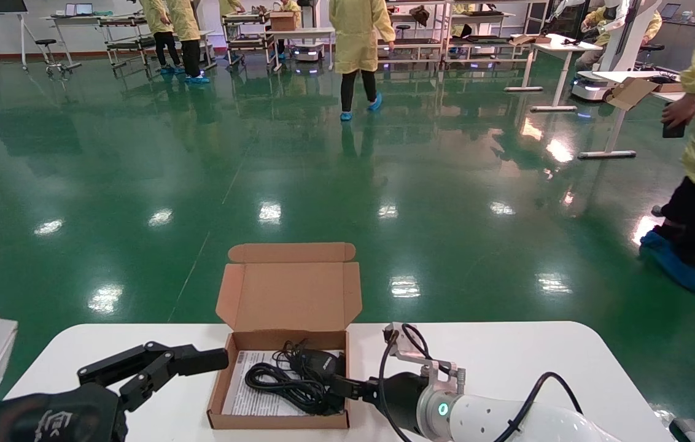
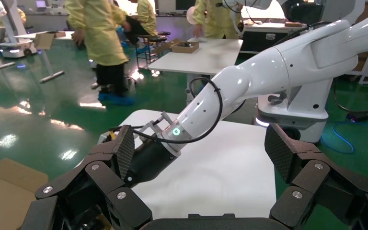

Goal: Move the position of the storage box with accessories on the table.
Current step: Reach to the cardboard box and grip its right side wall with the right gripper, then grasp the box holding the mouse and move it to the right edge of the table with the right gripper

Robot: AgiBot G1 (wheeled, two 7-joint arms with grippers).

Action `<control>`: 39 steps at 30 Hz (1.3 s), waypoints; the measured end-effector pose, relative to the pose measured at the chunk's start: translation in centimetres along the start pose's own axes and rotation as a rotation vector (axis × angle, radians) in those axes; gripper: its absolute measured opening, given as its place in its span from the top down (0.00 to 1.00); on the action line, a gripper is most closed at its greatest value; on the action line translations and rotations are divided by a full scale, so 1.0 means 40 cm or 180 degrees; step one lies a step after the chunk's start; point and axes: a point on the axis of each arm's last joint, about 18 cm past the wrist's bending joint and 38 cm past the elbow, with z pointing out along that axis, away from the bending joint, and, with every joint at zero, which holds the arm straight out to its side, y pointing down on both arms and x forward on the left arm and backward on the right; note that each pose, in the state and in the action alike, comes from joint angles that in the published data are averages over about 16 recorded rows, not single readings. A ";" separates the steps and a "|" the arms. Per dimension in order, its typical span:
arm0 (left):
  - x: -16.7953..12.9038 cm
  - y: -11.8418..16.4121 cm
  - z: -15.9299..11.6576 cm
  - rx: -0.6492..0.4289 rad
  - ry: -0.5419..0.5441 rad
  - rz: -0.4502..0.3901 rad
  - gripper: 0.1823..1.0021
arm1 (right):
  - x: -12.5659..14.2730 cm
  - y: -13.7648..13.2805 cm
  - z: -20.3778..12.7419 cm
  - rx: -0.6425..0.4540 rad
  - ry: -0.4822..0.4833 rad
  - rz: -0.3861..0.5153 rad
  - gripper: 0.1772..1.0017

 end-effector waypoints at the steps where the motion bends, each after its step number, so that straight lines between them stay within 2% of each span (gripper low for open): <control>1: 0.000 0.000 0.000 0.0000 0.0000 0.0000 0.00 | 0.000 0.000 0.000 -0.0001 -0.0001 0.0001 0.24; 16: 0.000 0.000 0.000 0.0000 0.0000 0.0000 0.00 | 0.002 0.000 -0.002 -0.0014 -0.0015 0.0011 0.67; 22: 0.000 0.000 0.000 0.0000 0.0000 0.0000 0.00 | 0.003 0.001 -0.002 -0.0021 -0.0018 0.0010 0.80; 28: 0.000 0.000 0.000 0.0000 0.0000 0.0000 0.00 | 0.003 0.001 -0.003 -0.0034 -0.0021 -0.0003 0.90; 39: 0.000 0.000 0.000 0.0000 0.0000 0.0000 0.00 | -0.001 -0.014 -0.009 -0.0055 -0.0042 -0.0072 0.97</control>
